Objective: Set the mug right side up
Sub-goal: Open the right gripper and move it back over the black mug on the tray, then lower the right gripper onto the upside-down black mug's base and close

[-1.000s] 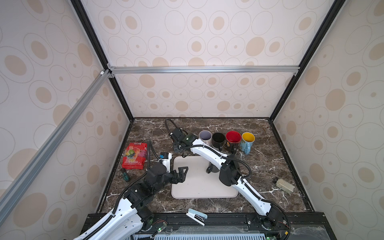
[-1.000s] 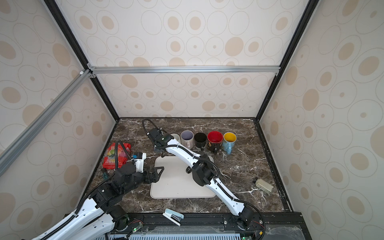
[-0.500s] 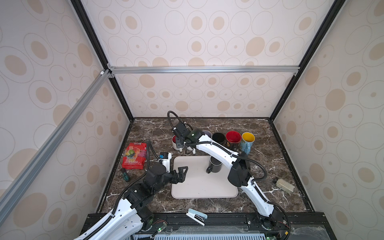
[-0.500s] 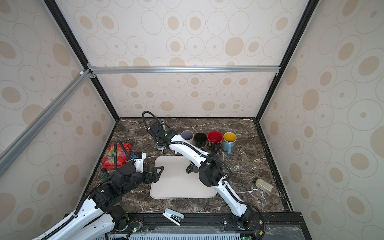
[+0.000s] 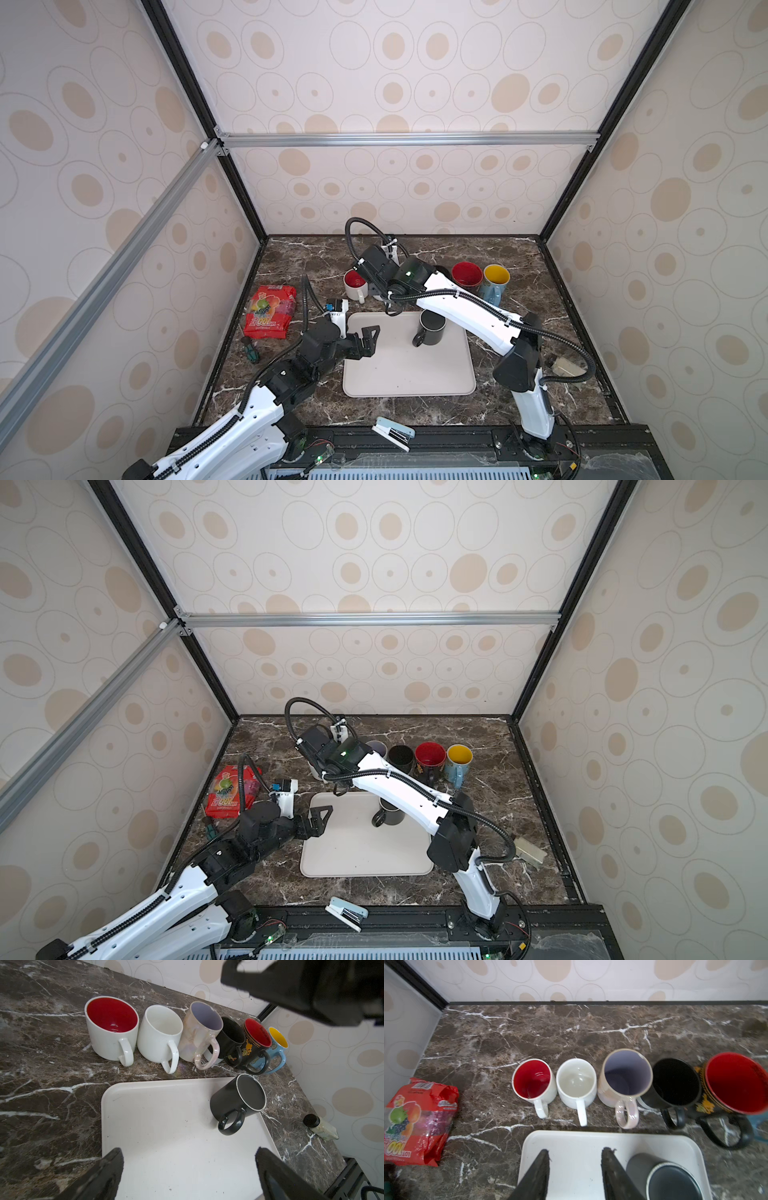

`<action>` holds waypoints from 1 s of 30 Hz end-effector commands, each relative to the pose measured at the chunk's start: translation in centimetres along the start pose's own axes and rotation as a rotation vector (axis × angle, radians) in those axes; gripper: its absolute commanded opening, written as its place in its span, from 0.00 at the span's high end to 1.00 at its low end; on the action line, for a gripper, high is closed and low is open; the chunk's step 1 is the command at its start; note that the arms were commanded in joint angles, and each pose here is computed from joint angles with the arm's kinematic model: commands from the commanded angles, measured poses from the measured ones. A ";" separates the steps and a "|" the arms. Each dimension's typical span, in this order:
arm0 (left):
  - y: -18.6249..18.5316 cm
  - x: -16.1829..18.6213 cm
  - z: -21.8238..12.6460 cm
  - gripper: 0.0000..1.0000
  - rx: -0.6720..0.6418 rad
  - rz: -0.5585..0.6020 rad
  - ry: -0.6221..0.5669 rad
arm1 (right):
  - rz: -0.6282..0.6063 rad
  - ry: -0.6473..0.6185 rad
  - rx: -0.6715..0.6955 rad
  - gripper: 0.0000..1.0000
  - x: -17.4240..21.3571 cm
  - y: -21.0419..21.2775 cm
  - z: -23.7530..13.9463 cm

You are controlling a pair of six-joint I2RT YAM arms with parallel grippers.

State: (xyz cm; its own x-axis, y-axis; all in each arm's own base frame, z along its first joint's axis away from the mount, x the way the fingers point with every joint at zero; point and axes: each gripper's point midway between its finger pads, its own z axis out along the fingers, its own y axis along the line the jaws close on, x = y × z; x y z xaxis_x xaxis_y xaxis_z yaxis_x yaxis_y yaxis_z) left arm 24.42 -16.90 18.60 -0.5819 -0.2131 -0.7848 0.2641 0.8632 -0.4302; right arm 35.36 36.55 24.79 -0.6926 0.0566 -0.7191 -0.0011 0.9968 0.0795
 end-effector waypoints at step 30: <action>-0.2 -0.4 0.5 0.00 0.030 -0.004 -0.042 | 0.352 0.279 0.179 0.49 13.8 -8.5 -0.9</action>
State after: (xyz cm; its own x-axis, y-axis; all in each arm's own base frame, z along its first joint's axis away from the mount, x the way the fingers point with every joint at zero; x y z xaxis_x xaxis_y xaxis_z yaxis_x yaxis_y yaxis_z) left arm 24.73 -17.24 17.86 -0.5725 -0.2169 -0.7907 0.2746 0.8580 -0.4342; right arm 25.43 28.65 14.15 -0.8134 0.3566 -0.4595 0.3558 0.9300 0.0919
